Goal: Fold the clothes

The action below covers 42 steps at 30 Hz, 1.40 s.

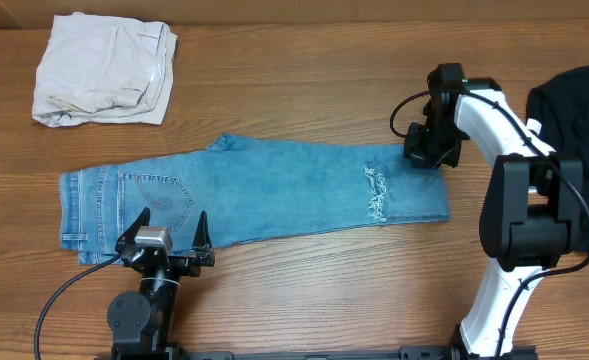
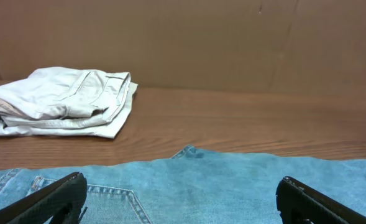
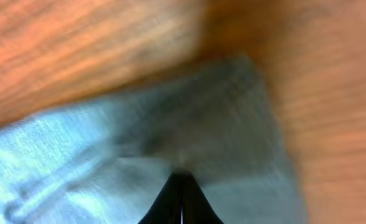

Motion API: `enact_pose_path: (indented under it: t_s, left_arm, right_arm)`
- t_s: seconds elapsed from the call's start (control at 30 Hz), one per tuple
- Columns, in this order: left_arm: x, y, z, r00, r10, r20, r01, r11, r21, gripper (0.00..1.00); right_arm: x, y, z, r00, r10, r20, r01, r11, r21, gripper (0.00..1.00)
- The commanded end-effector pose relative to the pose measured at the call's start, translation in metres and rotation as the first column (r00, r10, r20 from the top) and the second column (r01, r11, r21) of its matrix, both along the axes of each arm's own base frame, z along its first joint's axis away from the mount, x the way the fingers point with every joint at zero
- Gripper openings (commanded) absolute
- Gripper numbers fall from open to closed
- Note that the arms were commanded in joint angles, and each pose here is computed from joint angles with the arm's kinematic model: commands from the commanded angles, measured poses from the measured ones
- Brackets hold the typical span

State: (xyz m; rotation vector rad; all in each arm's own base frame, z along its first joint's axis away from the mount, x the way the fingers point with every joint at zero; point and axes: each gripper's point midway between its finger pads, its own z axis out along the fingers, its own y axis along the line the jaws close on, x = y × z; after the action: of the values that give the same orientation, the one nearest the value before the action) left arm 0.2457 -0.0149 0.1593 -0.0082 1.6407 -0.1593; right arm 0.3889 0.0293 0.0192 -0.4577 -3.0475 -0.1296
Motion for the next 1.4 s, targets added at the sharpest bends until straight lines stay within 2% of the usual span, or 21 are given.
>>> enact_pose_path:
  t_s: [0.0, 0.1, 0.23, 0.43, 0.8, 0.97, 1.1, 1.17, 1.2, 1.27, 1.37]
  left_arm:
    - [0.000, 0.003, -0.001, 1.000, 0.011, 0.003, -0.011, 1.000, 0.016, 1.00]
    - [0.000, 0.002, -0.001, 1.000, 0.011, 0.003, -0.011, 1.000, 0.016, 1.00]
    - [0.000, 0.002, -0.001, 1.000, 0.011, 0.003, -0.011, 1.000, 0.016, 1.00]
    - [0.000, 0.002, -0.001, 1.000, 0.011, 0.003, -0.011, 1.000, 0.016, 1.00]
    - [0.000, 0.003, -0.001, 1.000, 0.011, 0.003, -0.011, 1.000, 0.016, 1.00]
    - [0.000, 0.003, -0.001, 1.000, 0.011, 0.003, -0.011, 1.000, 0.016, 1.00]
    - [0.000, 0.003, -0.001, 1.000, 0.011, 0.003, -0.011, 1.000, 0.016, 1.00]
    - [0.000, 0.003, -0.001, 1.000, 0.011, 0.003, -0.011, 1.000, 0.016, 1.00]
    - [0.000, 0.002, -0.001, 1.000, 0.011, 0.003, -0.011, 1.000, 0.016, 1.00]
    - [0.000, 0.003, -0.001, 1.000, 0.011, 0.003, -0.011, 1.000, 0.016, 1.00]
    - [0.000, 0.002, -0.001, 1.000, 0.011, 0.003, -0.011, 1.000, 0.016, 1.00]
  right_arm:
    - [0.022, -0.012, 0.058, 0.995, 0.002, 0.104, 0.005, 0.998, -0.068, 0.04]
    - [0.010, -0.014, 0.098, 0.998, -0.005, 0.070, 0.011, 0.997, -0.079, 0.04]
    - [-0.019, -0.015, 0.099, 0.999, -0.005, -0.046, 0.001, 0.997, -0.081, 0.04]
    - [-0.042, -0.014, 0.067, 0.990, -0.027, -0.137, 0.016, 0.997, -0.076, 0.04]
    - [-0.072, -0.013, -0.012, 0.984, -0.033, -0.177, 0.020, 0.997, -0.072, 0.04]
    - [-0.067, -0.014, -0.020, 0.988, -0.052, -0.144, 0.041, 0.996, -0.078, 0.04]
    - [-0.046, -0.017, 0.010, 0.995, -0.062, -0.082, 0.056, 0.996, -0.075, 0.04]
    - [-0.035, -0.023, 0.033, 0.997, -0.069, -0.043, 0.065, 0.994, -0.087, 0.10]
    - [-0.029, -0.029, 0.045, 0.997, -0.078, -0.022, 0.075, 0.992, -0.098, 0.20]
    - [-0.019, -0.046, 0.063, 0.994, -0.107, 0.020, 0.109, 0.987, -0.117, 0.33]
    - [-0.015, -0.068, 0.062, 0.990, -0.139, 0.036, 0.142, 0.985, -0.101, 0.40]
